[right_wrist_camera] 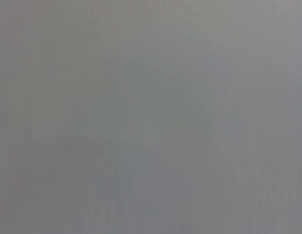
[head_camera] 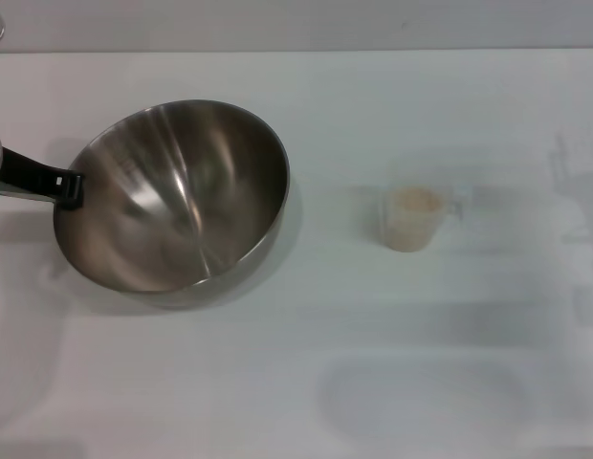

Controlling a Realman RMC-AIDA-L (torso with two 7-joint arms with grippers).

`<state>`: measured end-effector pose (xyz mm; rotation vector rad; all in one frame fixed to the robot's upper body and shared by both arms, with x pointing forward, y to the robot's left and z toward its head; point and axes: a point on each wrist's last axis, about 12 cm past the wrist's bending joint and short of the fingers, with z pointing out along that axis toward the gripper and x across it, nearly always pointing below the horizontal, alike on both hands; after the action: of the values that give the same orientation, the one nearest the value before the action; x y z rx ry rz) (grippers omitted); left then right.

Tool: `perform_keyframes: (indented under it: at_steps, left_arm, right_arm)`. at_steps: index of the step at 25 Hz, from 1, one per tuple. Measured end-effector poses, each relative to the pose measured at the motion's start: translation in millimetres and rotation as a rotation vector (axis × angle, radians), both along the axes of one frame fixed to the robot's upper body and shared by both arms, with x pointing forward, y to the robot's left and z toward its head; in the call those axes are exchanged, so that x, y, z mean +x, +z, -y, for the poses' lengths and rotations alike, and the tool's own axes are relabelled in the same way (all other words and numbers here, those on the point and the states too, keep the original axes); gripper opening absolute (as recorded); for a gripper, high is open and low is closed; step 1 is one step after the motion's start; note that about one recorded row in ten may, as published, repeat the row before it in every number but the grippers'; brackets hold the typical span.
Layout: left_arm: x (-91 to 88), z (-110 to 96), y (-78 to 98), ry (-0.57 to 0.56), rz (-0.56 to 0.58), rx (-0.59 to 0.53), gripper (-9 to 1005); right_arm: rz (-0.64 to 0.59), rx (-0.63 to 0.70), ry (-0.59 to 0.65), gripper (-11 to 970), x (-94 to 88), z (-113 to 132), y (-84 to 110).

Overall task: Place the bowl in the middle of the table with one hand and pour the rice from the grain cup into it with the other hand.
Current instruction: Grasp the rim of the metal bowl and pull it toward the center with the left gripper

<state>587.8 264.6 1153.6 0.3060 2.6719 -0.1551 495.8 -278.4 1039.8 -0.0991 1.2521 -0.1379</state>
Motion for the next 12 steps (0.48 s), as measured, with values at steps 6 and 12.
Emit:
perform_keyframes:
  at_steps: [6,12]
  left_arm:
    - [0.2,6,2.6,-0.021,-0.003,0.006,56]
    - [2.8,17,8.6,-0.069,0.002,0.020,56]
  right_arm:
    - [0.000,0.001,0.000,544,-0.4,0,-0.1]
    - [-0.001,0.002,0.006,543,-0.8,-2,-0.4]
